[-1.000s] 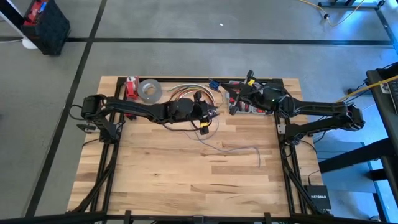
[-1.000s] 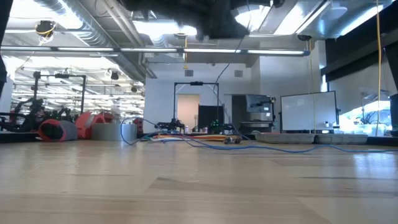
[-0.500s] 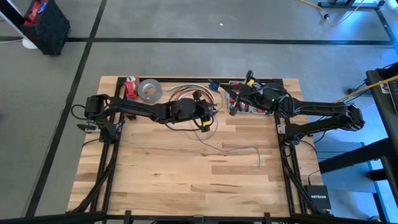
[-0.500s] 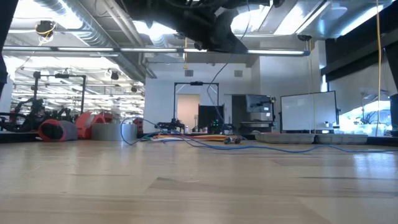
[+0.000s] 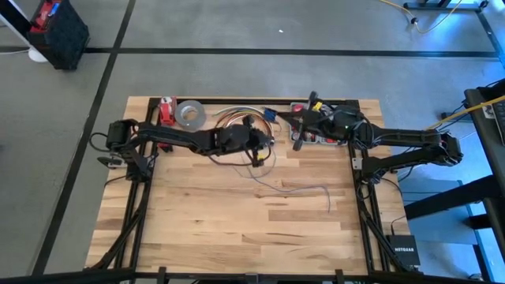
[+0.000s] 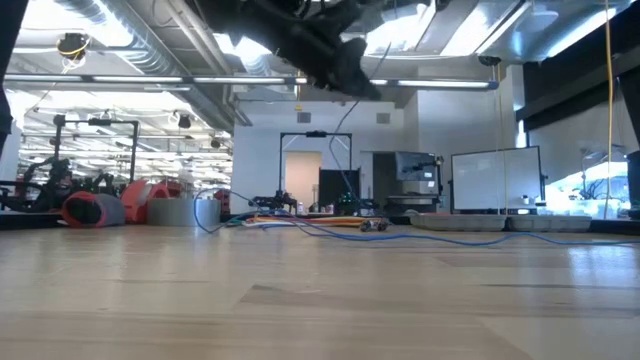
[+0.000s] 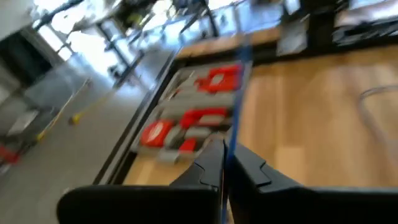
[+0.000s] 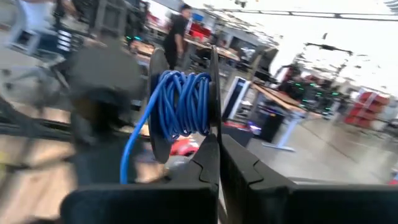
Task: Coil cords
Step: Coil the blue wire on the black spool
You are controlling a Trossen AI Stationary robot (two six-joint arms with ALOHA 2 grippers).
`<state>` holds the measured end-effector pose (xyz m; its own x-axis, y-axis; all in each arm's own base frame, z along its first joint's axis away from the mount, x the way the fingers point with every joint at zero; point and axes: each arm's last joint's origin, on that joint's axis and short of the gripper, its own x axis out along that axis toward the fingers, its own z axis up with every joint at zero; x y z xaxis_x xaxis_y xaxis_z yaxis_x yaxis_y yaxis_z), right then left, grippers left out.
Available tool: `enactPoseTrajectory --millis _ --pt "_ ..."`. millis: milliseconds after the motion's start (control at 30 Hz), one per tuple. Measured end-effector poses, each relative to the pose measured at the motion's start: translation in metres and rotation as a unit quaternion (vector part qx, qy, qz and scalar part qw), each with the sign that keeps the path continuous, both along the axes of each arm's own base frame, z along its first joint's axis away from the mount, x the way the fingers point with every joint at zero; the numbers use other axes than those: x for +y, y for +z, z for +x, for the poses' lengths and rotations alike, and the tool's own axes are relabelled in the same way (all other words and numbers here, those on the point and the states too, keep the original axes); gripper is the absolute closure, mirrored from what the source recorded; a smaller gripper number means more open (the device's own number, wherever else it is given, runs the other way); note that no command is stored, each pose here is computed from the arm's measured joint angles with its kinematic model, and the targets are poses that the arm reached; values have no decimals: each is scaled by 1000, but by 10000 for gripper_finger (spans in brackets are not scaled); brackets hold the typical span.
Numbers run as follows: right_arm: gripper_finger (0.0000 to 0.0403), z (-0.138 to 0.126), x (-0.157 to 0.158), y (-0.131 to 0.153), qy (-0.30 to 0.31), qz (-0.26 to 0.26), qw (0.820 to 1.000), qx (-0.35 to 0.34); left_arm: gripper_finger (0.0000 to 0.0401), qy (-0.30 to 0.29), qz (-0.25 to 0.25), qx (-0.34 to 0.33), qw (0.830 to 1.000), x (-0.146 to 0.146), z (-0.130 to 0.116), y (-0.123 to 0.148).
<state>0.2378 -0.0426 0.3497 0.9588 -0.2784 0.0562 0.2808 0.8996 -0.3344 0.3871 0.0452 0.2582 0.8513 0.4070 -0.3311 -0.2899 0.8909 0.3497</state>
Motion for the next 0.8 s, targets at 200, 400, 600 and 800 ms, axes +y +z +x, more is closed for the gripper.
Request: enactPoseTrajectory --millis 200,400,600,800 --pt "400 1 3 -3 55 17 998 11 400 56 -5 38 998 10 -7 -5" --pt "400 -1 3 -5 44 18 999 24 401 64 -14 59 996 6 -21 7" --pt "400 -7 4 -2 44 19 998 29 401 98 -26 130 986 1 -44 11" --pt "400 -13 5 -4 43 7 997 56 401 147 -55 189 969 6 -67 11"
